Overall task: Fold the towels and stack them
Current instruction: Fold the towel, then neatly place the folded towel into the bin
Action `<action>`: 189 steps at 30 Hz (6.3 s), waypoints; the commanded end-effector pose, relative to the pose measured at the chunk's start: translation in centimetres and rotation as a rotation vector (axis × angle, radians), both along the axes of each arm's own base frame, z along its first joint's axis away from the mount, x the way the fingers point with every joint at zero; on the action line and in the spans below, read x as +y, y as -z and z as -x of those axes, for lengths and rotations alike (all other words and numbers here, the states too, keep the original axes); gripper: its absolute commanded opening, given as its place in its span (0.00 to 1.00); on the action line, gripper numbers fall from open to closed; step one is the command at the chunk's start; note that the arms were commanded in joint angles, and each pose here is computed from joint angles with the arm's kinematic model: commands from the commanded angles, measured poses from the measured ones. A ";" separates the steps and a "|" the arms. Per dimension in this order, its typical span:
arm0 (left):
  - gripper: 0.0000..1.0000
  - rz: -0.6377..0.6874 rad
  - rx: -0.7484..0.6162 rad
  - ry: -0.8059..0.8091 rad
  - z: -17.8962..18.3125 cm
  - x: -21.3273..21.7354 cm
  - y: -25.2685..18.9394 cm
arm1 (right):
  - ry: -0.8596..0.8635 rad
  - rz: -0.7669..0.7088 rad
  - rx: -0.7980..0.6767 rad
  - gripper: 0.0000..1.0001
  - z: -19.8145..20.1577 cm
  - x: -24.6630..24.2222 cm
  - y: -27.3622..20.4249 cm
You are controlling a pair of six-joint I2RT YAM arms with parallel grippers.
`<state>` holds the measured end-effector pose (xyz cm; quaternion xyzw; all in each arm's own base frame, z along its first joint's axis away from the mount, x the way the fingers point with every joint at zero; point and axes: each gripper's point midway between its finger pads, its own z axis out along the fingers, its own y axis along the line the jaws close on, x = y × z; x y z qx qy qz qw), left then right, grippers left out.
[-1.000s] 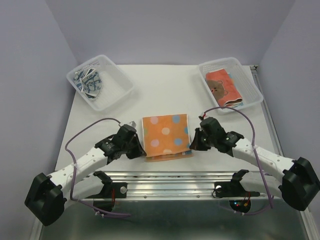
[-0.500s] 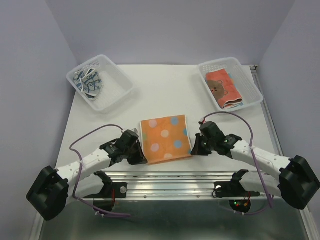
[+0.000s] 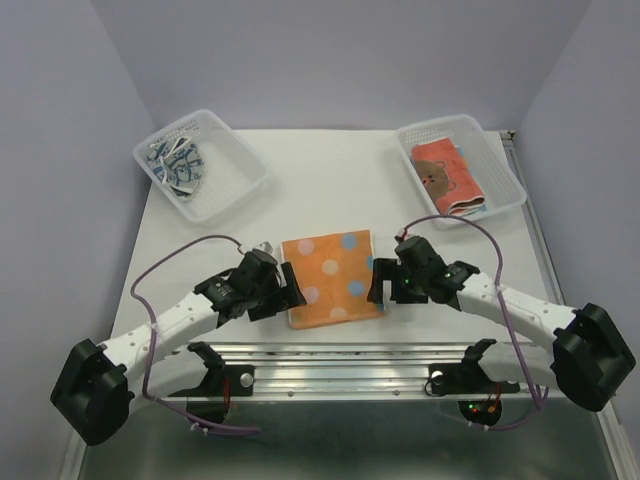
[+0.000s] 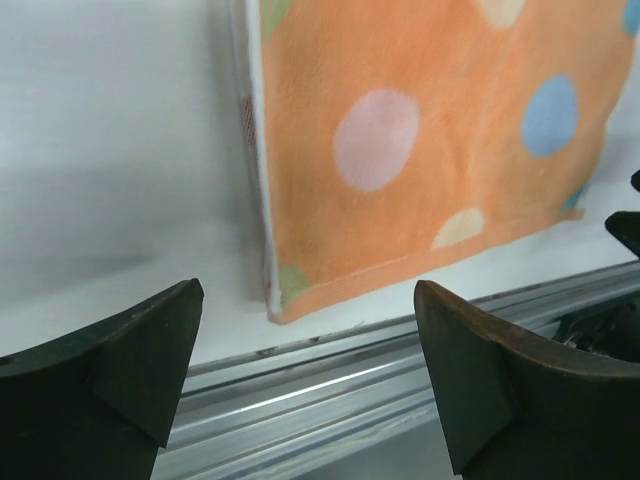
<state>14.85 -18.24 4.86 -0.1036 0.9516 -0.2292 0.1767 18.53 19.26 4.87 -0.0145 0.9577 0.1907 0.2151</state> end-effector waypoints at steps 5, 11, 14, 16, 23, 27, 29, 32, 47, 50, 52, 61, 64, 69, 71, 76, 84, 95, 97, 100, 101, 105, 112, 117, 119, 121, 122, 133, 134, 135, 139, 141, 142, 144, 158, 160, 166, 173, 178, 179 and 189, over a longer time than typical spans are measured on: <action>0.99 -0.105 -0.307 -0.179 -10.8 1.3 -6.0 | 0.040 0.002 -0.332 1.00 -9.6 3.4 -6.9; 0.95 -0.150 -0.272 -0.221 -15.6 3.0 -3.6 | 0.075 0.120 -0.375 1.00 -16.0 3.1 -7.1; 0.88 -0.155 -0.256 -0.224 -16.7 3.1 -2.5 | 0.060 0.094 -0.328 1.00 -18.1 3.1 -5.9; 0.83 -0.145 -0.262 -0.208 -17.4 2.6 -2.5 | 0.048 0.111 -0.307 1.00 -19.3 2.7 -4.6; 0.75 -0.178 -0.228 -0.186 -19.1 2.4 -0.6 | -0.051 0.123 -0.291 0.98 -21.8 3.7 -3.1; 0.59 -0.188 -0.187 -0.166 -19.9 2.3 0.9 | -0.065 0.152 -0.265 0.80 -22.4 3.5 -2.0; 0.52 -0.188 -0.167 -0.157 -20.0 2.1 1.6 | -0.062 0.154 -0.257 0.70 -22.6 3.4 -1.4; 0.47 -0.187 -0.158 -0.152 -20.1 1.9 2.0 | -0.063 0.148 -0.249 0.60 -22.8 3.4 -0.9; 0.00 -0.088 -0.203 -0.109 -20.2 0.3 0.9 | -0.138 0.065 -0.244 0.03 -22.2 4.9 -1.6; 0.00 -0.060 -0.268 -0.127 -20.0 0.5 -0.7 | -0.135 0.067 -0.262 0.02 -21.8 4.6 -2.2; 0.00 -0.046 -0.317 -0.147 -19.6 0.9 -2.3 | -0.133 0.061 -0.279 0.02 -21.2 4.2 -3.2; 0.00 0.068 -0.409 -0.087 -13.8 -0.6 -4.3 | -0.169 -0.069 -0.275 0.02 -16.5 4.4 -5.5; 0.00 0.107 -0.433 -0.089 -11.8 -0.3 -4.7 | -0.179 -0.106 -0.268 0.02 -14.4 4.1 -6.1; 0.00 0.211 -0.455 -0.081 -8.7 -0.8 -5.7 | -0.204 -0.186 -0.249 0.02 -10.0 3.7 -6.9; 0.00 0.223 -0.434 -0.077 -7.6 -0.8 -4.9 | -0.212 -0.209 -0.240 0.02 -8.7 3.6 -6.7; 0.00 0.285 -0.385 -0.089 -5.1 -0.7 -3.8 | -0.220 -0.271 -0.216 0.03 -5.4 3.1 -6.0; 0.00 0.347 -0.336 -0.097 -2.8 -0.4 -3.0 | -0.230 -0.308 -0.178 0.05 -2.9 2.8 -4.5; 0.00 0.371 -0.272 -0.066 -1.0 -0.4 -1.8 | -0.232 -0.307 -0.191 0.08 -2.9 2.6 -4.5; 0.00 0.366 -0.252 -0.064 -0.6 -0.4 -1.4 | -0.231 -0.307 -0.181 0.10 -2.7 2.6 -4.2; 0.00 0.369 -0.226 -0.049 -0.1 -0.5 -1.0 | -0.227 -0.302 -0.163 0.17 -2.2 2.4 -3.7; 0.00 0.369 -0.214 -0.041 0.1 -0.6 -0.8 | -0.221 -0.298 -0.159 0.20 -2.1 2.2 -3.5; 0.32 0.381 -0.185 0.019 1.5 -0.8 -0.3 | -0.204 -0.281 -0.135 0.38 -0.8 1.3 -2.8; 0.98 0.392 -0.185 0.059 3.1 -0.3 -1.5 | -0.174 -0.311 -0.217 1.00 -0.3 0.6 -5.6; 0.99 0.425 -0.227 0.027 2.7 -0.2 -3.1 | -0.113 -0.265 -0.198 1.00 -1.6 0.3 -5.4; 0.99 0.411 -0.243 -0.006 2.0 0.1 -3.2 | -0.103 -0.233 -0.193 1.00 -2.4 0.4 -5.4; 0.99 0.382 -0.255 -0.059 1.1 0.6 -3.0 | -0.080 -0.172 -0.176 1.00 -3.1 0.3 -4.6; 0.99 0.375 -0.263 -0.077 0.7 0.7 -3.2 | -0.093 -0.134 -0.141 1.00 -2.8 0.7 -3.3; 0.99 0.265 -0.267 -0.145 -1.2 1.7 -2.3 | -0.011 0.155 -0.082 0.70 -3.7 0.5 1.2; 0.99 0.263 -0.270 -0.148 -1.3 1.7 -2.3 | -0.019 0.164 -0.079 0.66 -3.5 0.8 1.5; 0.99 0.259 -0.268 -0.153 -1.3 1.8 -2.2 | -0.023 0.172 -0.073 0.62 -3.4 0.8 1.7; 0.99 0.255 -0.273 -0.161 -1.4 1.9 -2.3 | -0.036 0.215 -0.054 0.60 -2.7 1.0 3.0; 0.99 0.251 -0.274 -0.169 -1.5 2.0 -2.3 | -0.057 0.225 -0.043 0.56 -2.3 1.4 3.6; 0.99 0.251 -0.272 -0.172 -1.5 2.1 -2.2 | -0.057 0.228 -0.039 0.43 -2.2 1.5 3.8; 0.99 0.249 -0.274 -0.174 -1.5 2.1 -2.3 | -0.060 0.249 -0.037 0.34 -2.1 1.5 4.3; 0.99 0.245 -0.301 -0.199 -1.9 2.5 -2.8 | -0.022 0.547 -0.397 0.01 -11.0 -2.7 -1.5; 0.99 0.234 -0.295 -0.214 -2.0 2.7 -2.6 | -0.058 0.514 -0.414 0.01 -12.3 -3.0 -2.4; 0.99 0.192 -0.310 -0.279 -2.8 3.7 -2.6 | -0.270 0.566 -0.526 0.01 -13.4 -5.6 -5.6; 0.99 0.177 -0.359 -0.293 -4.3 3.6 -5.1 | -0.368 0.588 -0.742 0.01 -12.7 -7.4 -11.1; 0.99 0.117 -0.387 -0.271 -5.5 3.6 -6.7 | -0.434 0.683 -0.692 0.01 -12.4 -9.4 -11.2; 0.99 0.095 -0.394 -0.278 -5.9 3.8 -6.8 | -0.479 0.692 -0.681 0.01 -12.6 -9.8 -11.1; 0.99 -0.048 -0.385 -0.245 -9.2 3.2 -8.0 | -0.641 0.855 -0.779 0.01 -14.4 -14.3 -16.3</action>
